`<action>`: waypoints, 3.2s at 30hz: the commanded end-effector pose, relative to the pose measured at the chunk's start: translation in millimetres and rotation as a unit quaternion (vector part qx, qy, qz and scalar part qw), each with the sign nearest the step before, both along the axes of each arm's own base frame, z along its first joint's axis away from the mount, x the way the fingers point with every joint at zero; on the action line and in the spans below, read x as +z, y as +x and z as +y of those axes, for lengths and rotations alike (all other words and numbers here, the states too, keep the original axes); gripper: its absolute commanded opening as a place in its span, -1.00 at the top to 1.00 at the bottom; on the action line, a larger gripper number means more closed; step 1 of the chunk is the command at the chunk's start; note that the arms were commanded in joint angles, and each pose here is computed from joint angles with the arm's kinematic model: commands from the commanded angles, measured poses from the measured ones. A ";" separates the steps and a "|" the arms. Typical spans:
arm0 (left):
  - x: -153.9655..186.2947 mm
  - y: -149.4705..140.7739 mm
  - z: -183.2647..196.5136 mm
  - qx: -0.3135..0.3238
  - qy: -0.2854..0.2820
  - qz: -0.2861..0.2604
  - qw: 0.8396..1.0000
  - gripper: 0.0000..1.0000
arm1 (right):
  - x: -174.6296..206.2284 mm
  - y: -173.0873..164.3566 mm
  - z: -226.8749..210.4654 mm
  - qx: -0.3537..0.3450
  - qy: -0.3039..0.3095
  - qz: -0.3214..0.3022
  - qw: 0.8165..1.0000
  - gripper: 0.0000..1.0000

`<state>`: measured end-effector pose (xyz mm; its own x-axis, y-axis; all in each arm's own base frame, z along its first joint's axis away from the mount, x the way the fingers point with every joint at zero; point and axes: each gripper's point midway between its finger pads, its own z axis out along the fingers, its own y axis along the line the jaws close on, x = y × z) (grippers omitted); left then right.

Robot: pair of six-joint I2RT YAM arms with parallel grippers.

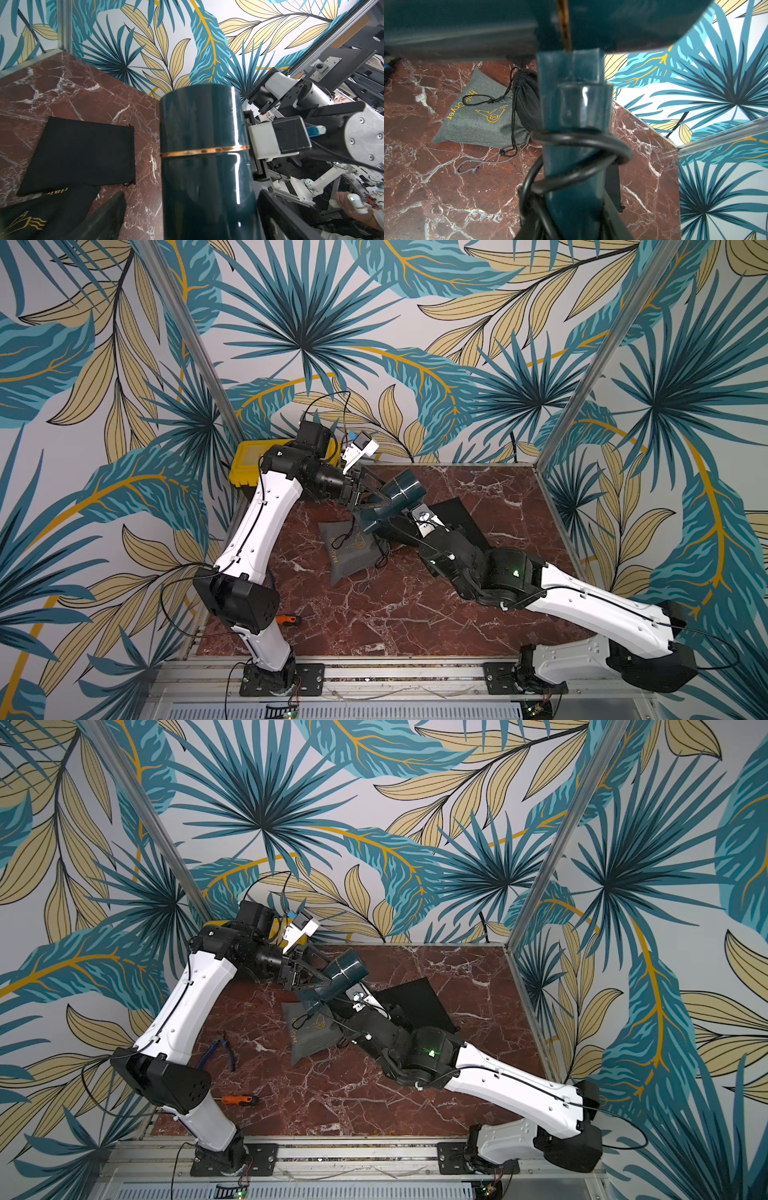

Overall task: Pack away hair dryers
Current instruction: Pick up the hair dryer from the center of the board.

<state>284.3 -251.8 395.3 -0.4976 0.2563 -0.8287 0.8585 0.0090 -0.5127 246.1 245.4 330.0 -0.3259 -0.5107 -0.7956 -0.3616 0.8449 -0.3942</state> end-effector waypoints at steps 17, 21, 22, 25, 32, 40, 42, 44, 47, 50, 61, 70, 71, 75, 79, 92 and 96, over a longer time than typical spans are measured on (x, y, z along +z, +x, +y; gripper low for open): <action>-12.8 -37.9 -6.4 -0.031 0.059 -0.066 0.996 -0.75 | 31.3 4.2 -5.5 -0.009 -0.023 -0.067 0.997 1.00; -10.8 -35.6 -4.3 -0.026 0.059 -0.073 0.995 -0.75 | 33.4 3.2 -9.0 -0.012 -0.017 -0.070 0.997 1.00; -10.9 -33.8 -3.9 -0.025 0.058 -0.071 0.995 -0.75 | 34.2 3.1 -9.9 -0.013 -0.016 -0.071 0.997 1.00; -6.2 -29.9 -1.8 -0.020 0.050 -0.067 0.996 -0.75 | 31.7 3.0 -11.0 -0.015 -0.023 -0.070 0.997 1.00; 1.0 -18.4 0.9 -0.009 0.040 -0.059 0.997 -0.72 | 28.0 2.2 -3.8 -0.007 -0.027 -0.065 0.998 1.00; 0.6 -20.9 -0.8 -0.016 0.034 -0.057 0.998 -0.56 | 25.6 1.3 6.0 -0.002 -0.052 -0.069 0.996 1.00; -1.1 -23.9 -1.0 -0.019 0.036 -0.062 0.997 -0.48 | 28.2 0.9 5.6 -0.002 -0.047 -0.071 0.996 1.00; -2.8 -24.9 -1.2 -0.018 0.043 -0.066 0.997 -0.29 | 29.8 0.7 3.7 -0.003 -0.046 -0.074 0.996 1.00; -4.9 -26.7 -0.5 -0.018 0.046 -0.065 0.997 -0.28 | 31.5 0.7 1.0 -0.007 -0.048 -0.077 0.996 1.00; -8.3 -28.0 1.5 -0.015 0.054 -0.071 0.996 -0.56 | 33.5 0.5 -1.5 -0.010 -0.047 -0.081 0.996 1.00; -10.2 -32.4 2.3 -0.019 0.058 -0.075 0.995 -0.52 | 38.3 0.1 -2.2 -0.008 -0.039 -0.085 0.996 1.00; -11.7 -38.7 -2.5 -0.037 0.048 -0.058 0.996 0.01 | 38.4 0.3 3.0 -0.003 -0.034 -0.086 0.996 1.00; -12.1 -40.2 -3.1 -0.040 0.046 -0.055 0.997 -0.02 | 39.0 0.4 3.0 -0.003 -0.034 -0.087 0.996 1.00; -15.2 -43.6 -3.9 -0.047 0.052 -0.054 0.996 -0.37 | 41.2 1.4 3.1 -0.005 -0.034 -0.093 0.995 1.00; -17.5 -44.7 -4.5 -0.051 0.056 -0.050 0.996 -0.40 | 43.3 1.5 4.1 -0.003 -0.032 -0.095 0.995 1.00; -20.4 -42.9 -9.3 -0.057 0.059 -0.037 0.996 -0.14 | 41.1 2.9 6.3 -0.003 -0.043 -0.096 0.994 1.00; -15.0 -43.7 -9.0 -0.057 0.057 -0.048 0.996 0.52 | 37.9 2.5 3.6 -0.005 -0.048 -0.093 0.994 1.00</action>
<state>247.6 -258.3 371.9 -0.3978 0.4067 -0.8224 0.8989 -0.0067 -0.4381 245.2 248.0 347.4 -0.2008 -0.6740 -0.7109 -0.3220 0.7308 -0.6019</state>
